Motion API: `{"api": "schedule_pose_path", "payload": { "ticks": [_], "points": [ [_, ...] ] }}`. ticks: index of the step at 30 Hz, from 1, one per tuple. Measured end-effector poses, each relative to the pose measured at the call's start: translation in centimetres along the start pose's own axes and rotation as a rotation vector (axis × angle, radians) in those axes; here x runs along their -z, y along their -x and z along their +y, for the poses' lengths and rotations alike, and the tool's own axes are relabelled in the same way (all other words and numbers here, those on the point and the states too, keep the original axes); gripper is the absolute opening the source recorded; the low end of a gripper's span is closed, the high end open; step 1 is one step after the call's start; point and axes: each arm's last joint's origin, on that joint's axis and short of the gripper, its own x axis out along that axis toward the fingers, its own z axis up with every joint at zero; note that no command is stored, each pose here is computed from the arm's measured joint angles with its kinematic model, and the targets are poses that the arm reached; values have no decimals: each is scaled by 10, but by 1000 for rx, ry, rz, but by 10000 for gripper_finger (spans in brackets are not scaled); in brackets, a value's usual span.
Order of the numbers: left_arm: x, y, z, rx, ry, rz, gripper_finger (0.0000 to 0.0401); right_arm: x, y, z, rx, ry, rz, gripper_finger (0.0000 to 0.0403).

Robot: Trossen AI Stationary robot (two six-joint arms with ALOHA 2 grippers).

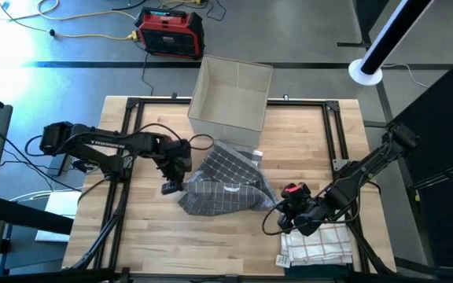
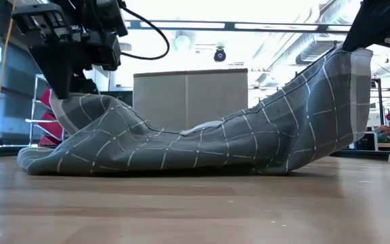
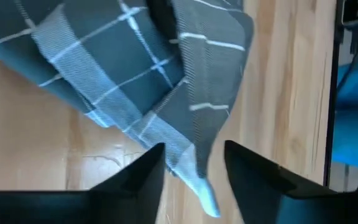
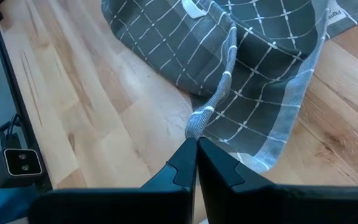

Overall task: Fold towel
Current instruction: Fold the gray patterned towel

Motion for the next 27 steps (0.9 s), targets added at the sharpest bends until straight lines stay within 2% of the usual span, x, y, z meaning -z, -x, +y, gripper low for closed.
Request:
{"api": "schedule_pose_path", "payload": {
  "ticks": [3, 5, 12, 16, 21, 24, 27],
  "points": [
    [1, -2, -4, 5, -26, 10, 41, 0, 0, 0, 1, 6, -1, 0],
    [1, -3, -5, 7, -31, 17, 12, 0, 0, 0, 3, 7, -7, 0],
    [-2, 5, -8, -67, 30, -8, 3, -1, 1, 0, -3, 3, -6, 0],
    [-11, 34, -21, -119, 23, -70, 2, -8, 13, 4, -24, 13, 18, 0],
    [-21, 77, -37, -196, -40, -206, 1, -21, 26, 10, -26, 67, 73, 0],
    [-23, 86, -38, -211, -55, -244, 1, -22, 18, 6, -9, 59, 121, 3],
    [-22, 78, -31, -221, -33, -214, 0, -17, -2, -2, 48, 67, 193, 19]
  ]
}}
